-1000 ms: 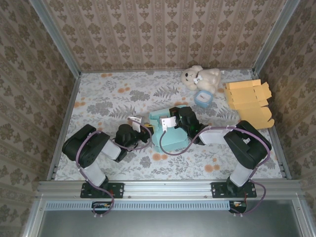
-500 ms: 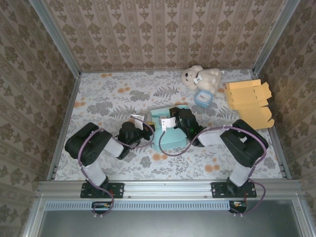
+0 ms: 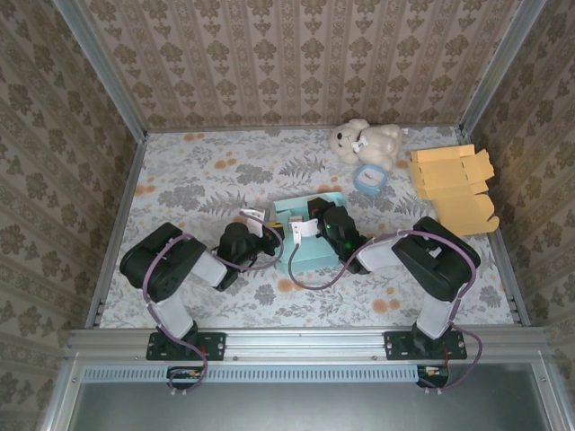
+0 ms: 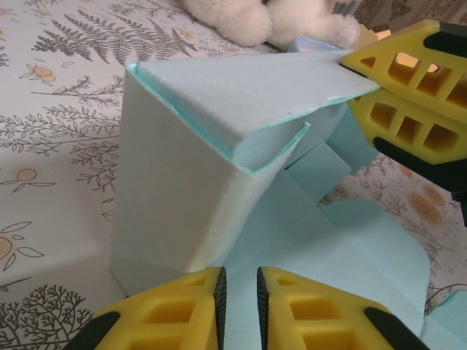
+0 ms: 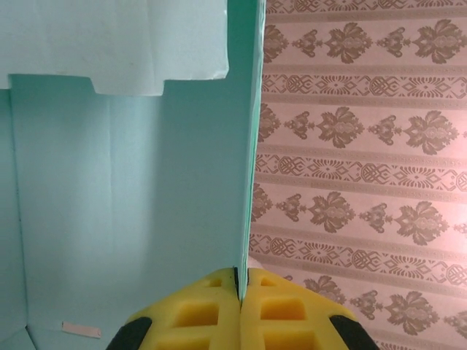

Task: Fold the paper box

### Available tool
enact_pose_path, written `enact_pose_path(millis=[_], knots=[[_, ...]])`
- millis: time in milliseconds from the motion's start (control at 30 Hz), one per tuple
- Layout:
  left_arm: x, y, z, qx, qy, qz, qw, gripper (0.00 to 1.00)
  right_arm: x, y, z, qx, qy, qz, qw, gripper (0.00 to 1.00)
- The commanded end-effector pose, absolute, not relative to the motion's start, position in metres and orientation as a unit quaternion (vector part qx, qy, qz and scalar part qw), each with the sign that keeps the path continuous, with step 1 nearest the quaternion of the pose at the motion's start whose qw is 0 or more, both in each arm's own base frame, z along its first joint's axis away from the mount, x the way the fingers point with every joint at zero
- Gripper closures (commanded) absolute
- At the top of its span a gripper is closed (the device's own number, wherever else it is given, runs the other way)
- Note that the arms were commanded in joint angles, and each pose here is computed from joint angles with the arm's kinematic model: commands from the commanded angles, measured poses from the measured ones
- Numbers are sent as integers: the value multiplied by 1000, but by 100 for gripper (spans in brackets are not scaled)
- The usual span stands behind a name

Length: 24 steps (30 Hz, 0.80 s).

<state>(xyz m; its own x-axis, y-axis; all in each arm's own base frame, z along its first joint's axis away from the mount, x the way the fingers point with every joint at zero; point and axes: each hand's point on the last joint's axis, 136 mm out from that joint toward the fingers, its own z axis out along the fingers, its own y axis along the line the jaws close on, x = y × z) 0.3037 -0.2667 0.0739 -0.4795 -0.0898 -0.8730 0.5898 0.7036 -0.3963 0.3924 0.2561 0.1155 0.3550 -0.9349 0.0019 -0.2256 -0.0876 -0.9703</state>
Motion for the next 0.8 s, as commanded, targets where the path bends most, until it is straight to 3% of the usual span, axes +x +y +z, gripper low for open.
enact_pose_path(millis=[0, 767], knots=[[316, -268, 88, 153, 767, -344, 519, 78, 372, 254, 75, -696, 449, -326, 457, 100], [339, -275, 93, 143, 754, -255, 589, 73, 359, 257, 66, -698, 477, -281, 454, 100]])
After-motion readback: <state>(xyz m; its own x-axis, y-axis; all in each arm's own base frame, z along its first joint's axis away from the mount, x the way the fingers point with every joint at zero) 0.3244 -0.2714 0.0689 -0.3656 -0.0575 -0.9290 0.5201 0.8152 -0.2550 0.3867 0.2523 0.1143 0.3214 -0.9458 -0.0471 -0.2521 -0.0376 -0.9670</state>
